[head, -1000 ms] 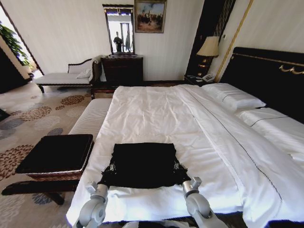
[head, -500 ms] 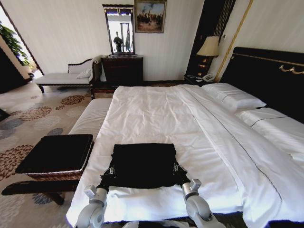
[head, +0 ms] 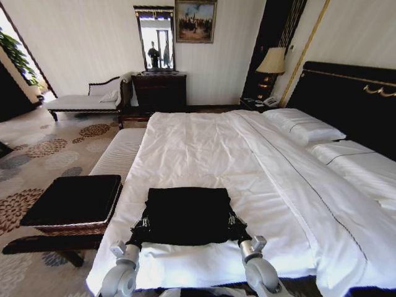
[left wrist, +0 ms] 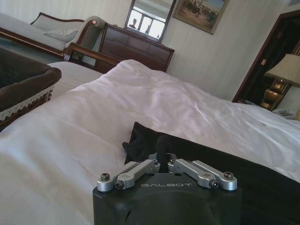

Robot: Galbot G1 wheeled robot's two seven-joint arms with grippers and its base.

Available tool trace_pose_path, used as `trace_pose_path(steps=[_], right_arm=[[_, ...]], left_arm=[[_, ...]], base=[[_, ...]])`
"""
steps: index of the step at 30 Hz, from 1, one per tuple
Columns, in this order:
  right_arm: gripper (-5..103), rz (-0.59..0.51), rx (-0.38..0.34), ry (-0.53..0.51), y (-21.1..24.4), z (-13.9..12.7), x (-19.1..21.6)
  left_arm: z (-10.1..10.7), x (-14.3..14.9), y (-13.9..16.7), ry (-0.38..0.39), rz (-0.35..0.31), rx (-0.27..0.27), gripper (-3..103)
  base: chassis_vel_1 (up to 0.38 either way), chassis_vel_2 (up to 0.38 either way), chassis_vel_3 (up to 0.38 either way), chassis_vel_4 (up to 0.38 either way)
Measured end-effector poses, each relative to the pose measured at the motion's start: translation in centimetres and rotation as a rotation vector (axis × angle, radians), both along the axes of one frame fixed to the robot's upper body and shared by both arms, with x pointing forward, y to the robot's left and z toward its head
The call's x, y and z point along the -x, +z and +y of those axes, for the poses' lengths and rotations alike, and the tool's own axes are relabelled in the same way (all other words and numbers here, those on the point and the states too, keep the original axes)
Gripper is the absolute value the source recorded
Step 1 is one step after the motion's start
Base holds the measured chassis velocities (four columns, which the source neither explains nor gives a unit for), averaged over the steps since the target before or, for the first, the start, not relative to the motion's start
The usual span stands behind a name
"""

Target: Fold the clothes on the bed and place them into the basket.

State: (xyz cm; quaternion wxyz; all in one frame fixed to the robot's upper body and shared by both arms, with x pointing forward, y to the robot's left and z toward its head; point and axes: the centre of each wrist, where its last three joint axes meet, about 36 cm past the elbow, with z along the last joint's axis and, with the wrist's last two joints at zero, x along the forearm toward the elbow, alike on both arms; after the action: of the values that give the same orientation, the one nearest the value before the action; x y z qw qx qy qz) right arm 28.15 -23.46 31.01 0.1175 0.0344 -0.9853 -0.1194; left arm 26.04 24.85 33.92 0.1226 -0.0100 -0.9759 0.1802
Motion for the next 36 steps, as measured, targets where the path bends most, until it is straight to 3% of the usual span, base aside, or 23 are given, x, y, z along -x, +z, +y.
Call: trace_pose_path(steps=[2,4,5,6,7,8,10,12,13,17,21,25,26,27,30,36], right_arm=[[3,0.001,-0.003,0.005,-0.1,0.2,0.1],[14,-0.001,-0.005,0.006,-0.1,0.2,0.4],[14,-0.001,-0.005,0.006,-0.1,0.2,0.4],[14,-0.002,-0.005,0.006,0.0,0.1,0.6],[24,-0.002,-0.001,0.004,0.0,-0.3,0.9],[24,0.000,0.002,0.000,0.1,-0.7,1.2],[36,0.005,0.009,-0.018,0.3,-1.5,1.9],[41,0.007,0.011,-0.030,0.4,-1.8,2.2],[41,0.008,0.012,-0.045,0.6,-2.3,2.4],[57,-0.005,0.008,-0.085,1.4,-3.4,1.8],[68,-0.020,-0.016,-0.107,2.7,-4.1,-0.3],[90,-0.031,-0.019,-0.099,3.1,-4.0,-2.1],[95,-0.029,-0.020,-0.095,3.1,-3.8,-2.3],[95,-0.029,-0.020,-0.095,3.1,-3.8,-2.3],[100,-0.019,-0.024,-0.084,2.9,-3.2,-2.4],[100,-0.016,-0.022,-0.083,2.8,-3.1,-2.5]], left_arm=[[0.1,0.6,0.3,-0.006,0.006,-0.024,-1],[0.3,1.3,0.5,-0.012,0.016,-0.038,3],[0.3,1.3,0.5,-0.012,0.016,-0.038,3],[0.4,1.5,0.6,-0.013,0.019,-0.042,8],[0.6,2.3,0.7,-0.017,0.027,-0.049,14],[0.8,2.7,0.8,-0.017,0.033,-0.051,19],[1.2,3.7,1.0,-0.015,0.043,-0.055,30],[1.5,4.1,1.1,-0.014,0.045,-0.057,30],[1.8,4.4,1.3,-0.012,0.047,-0.060,36],[2.8,4.4,1.7,0.009,0.040,-0.059,52],[3.9,2.0,2.1,0.039,0.011,-0.052,62],[4.8,-2.8,2.8,0.056,0.007,-0.011,85],[4.9,-3.8,2.8,0.057,0.013,0.000,85],[4.9,-3.8,2.8,0.057,0.013,0.000,85],[5.4,-7.8,2.4,0.059,0.057,0.047,98],[6.2,-12.8,1.6,0.041,0.107,0.080,100]], base=[[0.000,0.000,0.000,0.000],[0.000,0.000,0.000,0.000],[0.000,0.000,0.000,0.000],[0.000,0.000,0.000,0.000],[0.000,0.000,0.000,0.000],[0.000,0.000,0.000,0.000],[0.000,0.000,0.000,0.000],[0.000,0.000,0.000,0.000],[0.000,0.000,0.000,0.000],[0.000,0.000,0.000,0.000],[0.000,0.000,0.000,0.000],[0.000,0.000,0.000,0.000],[0.000,0.000,0.000,0.000],[0.000,0.000,0.000,0.000],[0.000,0.000,0.000,0.000],[0.000,0.000,0.000,0.000]])
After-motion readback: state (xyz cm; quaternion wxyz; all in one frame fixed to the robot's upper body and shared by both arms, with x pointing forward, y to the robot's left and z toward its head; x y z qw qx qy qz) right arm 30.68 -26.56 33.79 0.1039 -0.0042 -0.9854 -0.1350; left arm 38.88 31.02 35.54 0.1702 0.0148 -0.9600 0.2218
